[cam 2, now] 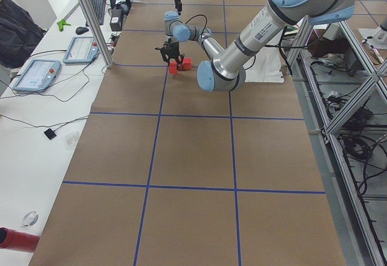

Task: Form red blocks into L shape at center
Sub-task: 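Carry the red cube with the left gripper beside the farther stacked cube, then lower the red cube next to the farther cube and open the left gripper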

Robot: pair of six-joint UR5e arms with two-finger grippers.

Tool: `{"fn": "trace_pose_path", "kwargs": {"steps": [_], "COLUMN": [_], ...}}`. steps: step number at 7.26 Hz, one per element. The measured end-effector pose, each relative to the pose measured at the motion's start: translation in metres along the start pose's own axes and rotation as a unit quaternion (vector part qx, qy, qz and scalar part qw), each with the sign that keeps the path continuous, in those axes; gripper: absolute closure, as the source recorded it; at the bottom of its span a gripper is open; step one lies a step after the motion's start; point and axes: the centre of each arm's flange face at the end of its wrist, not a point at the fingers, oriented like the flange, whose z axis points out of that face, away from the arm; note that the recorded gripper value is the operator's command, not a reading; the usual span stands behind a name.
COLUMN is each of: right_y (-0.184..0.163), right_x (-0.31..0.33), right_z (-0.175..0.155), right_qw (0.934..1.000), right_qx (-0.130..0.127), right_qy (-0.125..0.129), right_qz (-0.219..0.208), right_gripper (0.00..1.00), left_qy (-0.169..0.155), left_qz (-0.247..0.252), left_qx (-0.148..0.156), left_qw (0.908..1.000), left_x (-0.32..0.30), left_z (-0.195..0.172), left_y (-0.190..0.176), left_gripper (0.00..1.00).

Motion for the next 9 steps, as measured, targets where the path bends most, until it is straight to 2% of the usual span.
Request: {"fn": "trace_pose_path", "kwargs": {"steps": [9], "right_y": [-0.0014], "right_x": [-0.0012], "right_z": [-0.0009], "right_qw": [1.0000], "right_qx": [0.002], "right_qy": [0.000], "right_qz": [-0.001], "right_gripper": [0.01], "left_qy": [-0.004], "left_qz": [0.005], "left_qx": [-0.002], "left_qw": [1.0000], "left_x": [-0.0053], "left_z": [0.0049], "left_y": [0.0082], "left_gripper": [1.00]}}
